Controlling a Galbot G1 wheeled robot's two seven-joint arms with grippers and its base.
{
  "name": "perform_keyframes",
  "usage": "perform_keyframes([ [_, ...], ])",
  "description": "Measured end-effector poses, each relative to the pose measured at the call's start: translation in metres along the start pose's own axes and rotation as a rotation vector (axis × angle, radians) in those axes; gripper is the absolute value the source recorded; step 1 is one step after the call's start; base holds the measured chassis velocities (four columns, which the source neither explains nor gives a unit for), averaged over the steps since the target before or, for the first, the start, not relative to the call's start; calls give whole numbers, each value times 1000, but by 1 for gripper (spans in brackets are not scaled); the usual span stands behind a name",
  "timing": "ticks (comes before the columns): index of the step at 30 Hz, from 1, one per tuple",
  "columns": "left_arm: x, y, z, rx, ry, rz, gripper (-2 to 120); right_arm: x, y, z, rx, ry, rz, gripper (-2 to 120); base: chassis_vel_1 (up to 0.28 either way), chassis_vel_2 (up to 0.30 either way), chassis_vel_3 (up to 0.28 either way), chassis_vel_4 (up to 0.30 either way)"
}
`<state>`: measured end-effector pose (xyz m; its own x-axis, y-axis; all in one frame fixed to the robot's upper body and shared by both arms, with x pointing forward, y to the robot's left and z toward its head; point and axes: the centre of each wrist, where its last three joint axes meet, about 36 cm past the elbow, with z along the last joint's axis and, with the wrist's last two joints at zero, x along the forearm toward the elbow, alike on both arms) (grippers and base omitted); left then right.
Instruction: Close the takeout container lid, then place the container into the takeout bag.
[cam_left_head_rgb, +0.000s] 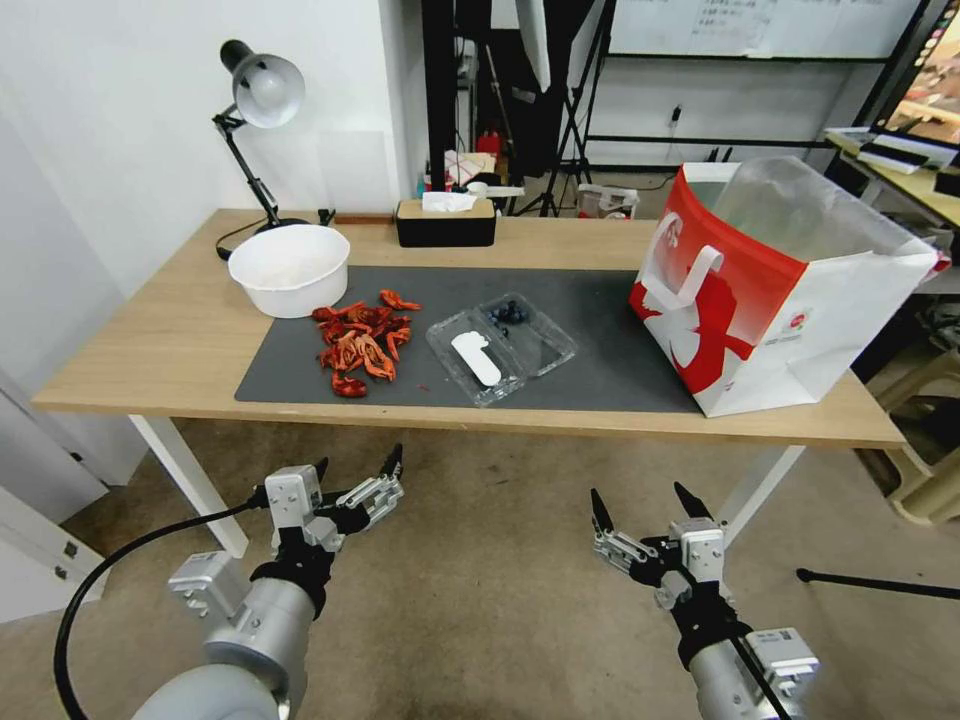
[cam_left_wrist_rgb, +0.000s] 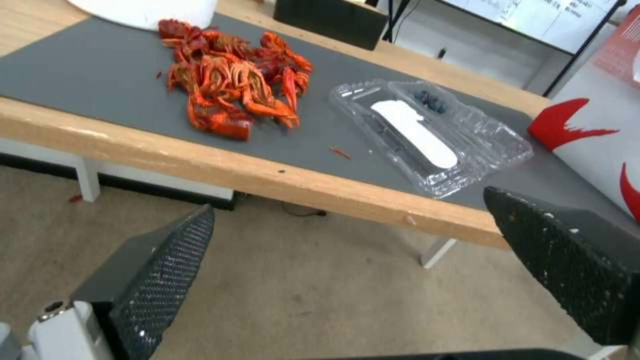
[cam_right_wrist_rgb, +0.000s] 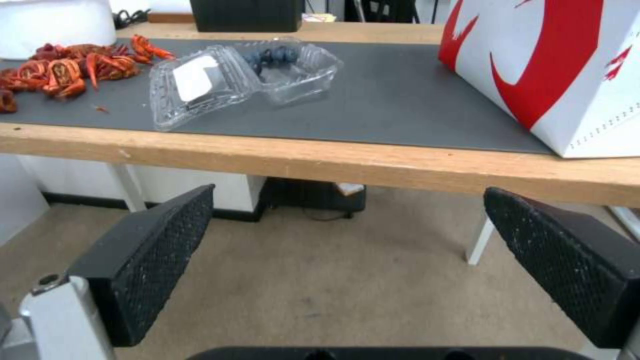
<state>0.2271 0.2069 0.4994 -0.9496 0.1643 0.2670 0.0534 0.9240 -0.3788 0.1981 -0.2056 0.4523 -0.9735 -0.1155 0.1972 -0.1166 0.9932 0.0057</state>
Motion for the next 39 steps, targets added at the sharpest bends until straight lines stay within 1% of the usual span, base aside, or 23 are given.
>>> perform_keyframes([
  [5, -5, 1, 4, -8, 12, 12, 100, -5, -7, 0, -8, -18, -4, 100, 0, 0, 0, 0],
  [7, -9, 2, 8, -18, 28, 25, 100, -11, -15, 0, -29, -40, -11, 100, 0, 0, 0, 0],
  [9, -11, 3, 10, -21, 33, 30, 100, -13, -18, 0, -35, -46, -14, 100, 0, 0, 0, 0],
  [10, -12, 3, 12, -23, 36, 33, 100, -19, -24, 1, -43, -60, -29, 100, 0, 0, 0, 0],
  [11, -12, 3, 12, -23, 36, 33, 100, -19, -24, 1, -43, -60, -29, 100, 0, 0, 0, 0],
  [13, -12, 5, 13, -18, 23, 25, 100, -38, -37, -1, -39, -85, -78, 100, 0, 0, 0, 0],
  [15, -12, 5, 13, -17, 16, 21, 100, -46, -41, -2, -34, -93, -97, 100, 0, 0, 0, 0],
  [18, -13, 8, 14, -8, -11, 15, 100, -74, -55, -6, -18, -123, -144, 100, 0, 0, 0, 0],
  [19, -13, 8, 14, -8, -11, 15, 100, -74, -55, -6, -18, -123, -144, 100, 0, 0, 0, 0],
  [22, -16, 12, 20, 1, -40, 22, 100, -107, -69, -15, -18, -160, -167, 100, 0, 0, 0, 0],
  [23, -16, 12, 20, 1, -40, 22, 100, -107, -69, -15, -18, -160, -167, 100, 0, 0, 0, 0],
  [26, -19, 15, 25, -3, -52, 32, 100, -137, -82, -27, -33, -174, -181, 100, 0, 0, 0, 0],
  [27, -19, 15, 25, -3, -52, 32, 100, -137, -82, -27, -33, -174, -181, 100, 0, 0, 0, 0],
  [29, -19, 16, 26, -4, -53, 36, 100, -152, -87, -34, -30, -177, -186, 100, 0, 0, 0, 0],
  [30, -20, 17, 28, -6, -54, 41, 100, -166, -91, -43, -22, -176, -190, 100, 0, 0, 0, 0],
  [31, -20, 17, 28, -6, -54, 41, 100, -166, -91, -43, -22, -176, -190, 100, 0, 0, 0, 0],
  [33, -22, 19, 30, -5, -53, 43, 100, -179, -92, -51, -10, -167, -193, 100, 0, 0, 0, 0],
  [34, -23, 20, 33, -4, -53, 43, 100, -196, -92, -60, 8, -144, -193, 100, 0, 0, 0, 0],
  [37, -25, 21, 36, -3, -51, 43, 100, -206, -90, -65, 18, -123, -200, 100, 0, 0, 0, 0],
  [39, -26, 23, 39, -1, -46, 40, 100, -226, -85, -74, 39, -61, -202, 100, 0, 0, 0, 0],
])
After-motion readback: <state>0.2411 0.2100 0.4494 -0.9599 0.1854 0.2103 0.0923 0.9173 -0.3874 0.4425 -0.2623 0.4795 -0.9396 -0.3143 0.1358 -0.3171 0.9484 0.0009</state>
